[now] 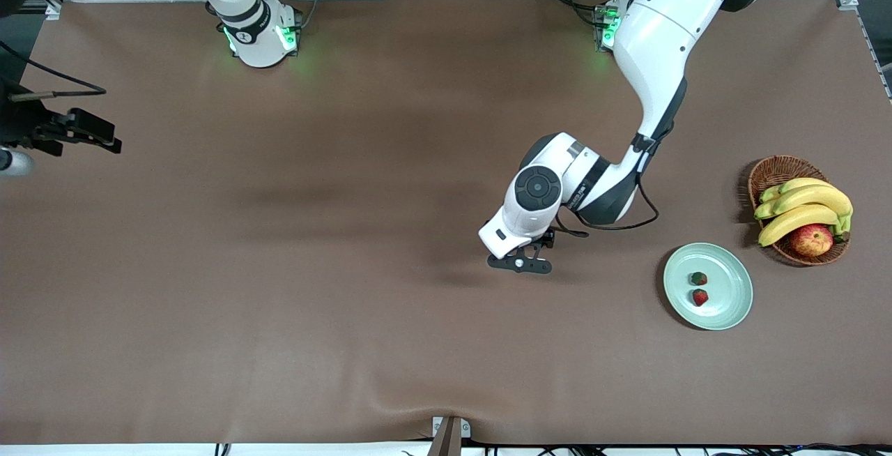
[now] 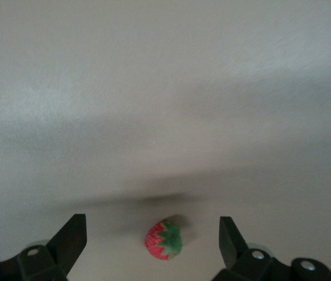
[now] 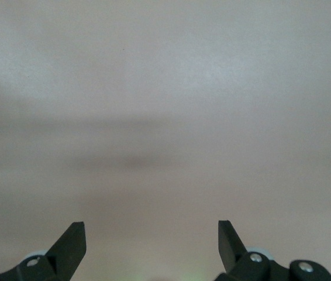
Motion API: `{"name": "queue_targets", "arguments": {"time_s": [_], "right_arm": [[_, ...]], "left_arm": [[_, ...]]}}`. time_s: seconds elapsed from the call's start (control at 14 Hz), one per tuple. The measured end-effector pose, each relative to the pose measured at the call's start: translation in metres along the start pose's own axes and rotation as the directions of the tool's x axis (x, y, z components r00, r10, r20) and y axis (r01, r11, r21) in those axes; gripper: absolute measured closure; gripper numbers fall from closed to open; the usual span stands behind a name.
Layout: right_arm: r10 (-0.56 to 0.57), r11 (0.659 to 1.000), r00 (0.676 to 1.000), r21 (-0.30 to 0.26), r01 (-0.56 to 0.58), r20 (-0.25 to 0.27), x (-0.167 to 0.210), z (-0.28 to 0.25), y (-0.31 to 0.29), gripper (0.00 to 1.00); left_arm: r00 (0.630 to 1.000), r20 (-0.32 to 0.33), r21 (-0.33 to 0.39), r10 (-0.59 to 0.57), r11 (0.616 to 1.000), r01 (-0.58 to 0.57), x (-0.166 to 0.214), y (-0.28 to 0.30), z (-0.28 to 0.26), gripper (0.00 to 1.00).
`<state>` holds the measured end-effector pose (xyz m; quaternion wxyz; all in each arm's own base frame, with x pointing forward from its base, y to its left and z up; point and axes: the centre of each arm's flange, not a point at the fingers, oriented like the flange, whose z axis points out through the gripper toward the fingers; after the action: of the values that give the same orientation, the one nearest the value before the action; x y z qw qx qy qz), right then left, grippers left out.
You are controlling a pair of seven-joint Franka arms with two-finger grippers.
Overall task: Collect all strawberries into plate
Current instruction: 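Close the left gripper on the third strawberry and lift it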
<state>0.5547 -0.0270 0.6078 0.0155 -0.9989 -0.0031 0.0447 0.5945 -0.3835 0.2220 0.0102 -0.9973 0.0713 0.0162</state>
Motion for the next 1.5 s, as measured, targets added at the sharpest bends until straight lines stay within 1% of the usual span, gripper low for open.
{"name": "queue_targets", "arguments": {"time_s": [0.21,0.43,0.57,0.64,0.71,0.93,1.0,1.07,1.21,1.36,1.5], "right_arm": [[0.044,0.999,0.999,0.002,-0.044,0.008,-0.008,-0.006,-0.002,0.00],[0.061,0.998,0.998,0.003,-0.061,0.006,-0.014,-0.012,0.002,0.00],[0.075,0.997,0.997,0.003,-0.075,0.009,-0.017,-0.014,0.009,0.00],[0.083,0.997,0.996,0.003,-0.083,0.009,-0.018,-0.015,0.014,0.00],[0.093,0.996,0.996,0.004,-0.093,0.010,-0.019,-0.016,0.019,0.00],[0.108,0.994,0.994,0.006,-0.109,0.019,-0.021,-0.015,0.027,0.00],[0.108,0.994,0.994,0.005,-0.108,0.018,-0.022,-0.016,0.027,0.00],[0.107,0.994,0.994,0.004,-0.107,0.012,-0.022,-0.019,0.027,0.00],[0.105,0.994,0.994,0.001,-0.105,-0.011,-0.024,-0.029,0.026,0.00],[0.104,0.995,0.994,-0.001,-0.104,-0.026,-0.025,-0.035,0.025,0.00],[0.103,0.995,0.994,-0.001,-0.103,-0.027,-0.026,-0.036,0.025,0.00]], "left_arm": [[1.000,0.014,0.003,-0.001,1.000,0.001,-0.002,-0.002,0.014,0.00],[1.000,0.026,0.004,0.002,1.000,-0.002,-0.007,-0.003,0.027,0.03],[0.999,0.037,0.008,0.003,1.000,-0.004,-0.012,-0.004,0.035,0.16],[0.999,0.040,0.009,0.002,1.000,-0.003,-0.013,-0.005,0.037,0.16],[0.999,0.040,0.008,0.002,1.000,-0.002,-0.014,-0.004,0.038,0.20],[0.999,0.036,0.005,-0.007,1.000,0.007,-0.014,-0.003,0.037,0.22],[0.999,0.035,0.004,-0.008,1.000,0.008,-0.014,-0.003,0.037,0.25],[0.999,0.035,0.004,-0.009,1.000,0.009,-0.014,-0.003,0.037,0.25],[0.999,0.035,0.004,-0.011,1.000,0.010,-0.014,-0.003,0.037,0.38],[0.999,0.035,0.004,-0.021,1.000,0.021,-0.015,-0.002,0.037,0.39],[0.999,0.036,0.004,-0.032,0.999,0.031,-0.015,-0.001,0.037,0.41]]}}
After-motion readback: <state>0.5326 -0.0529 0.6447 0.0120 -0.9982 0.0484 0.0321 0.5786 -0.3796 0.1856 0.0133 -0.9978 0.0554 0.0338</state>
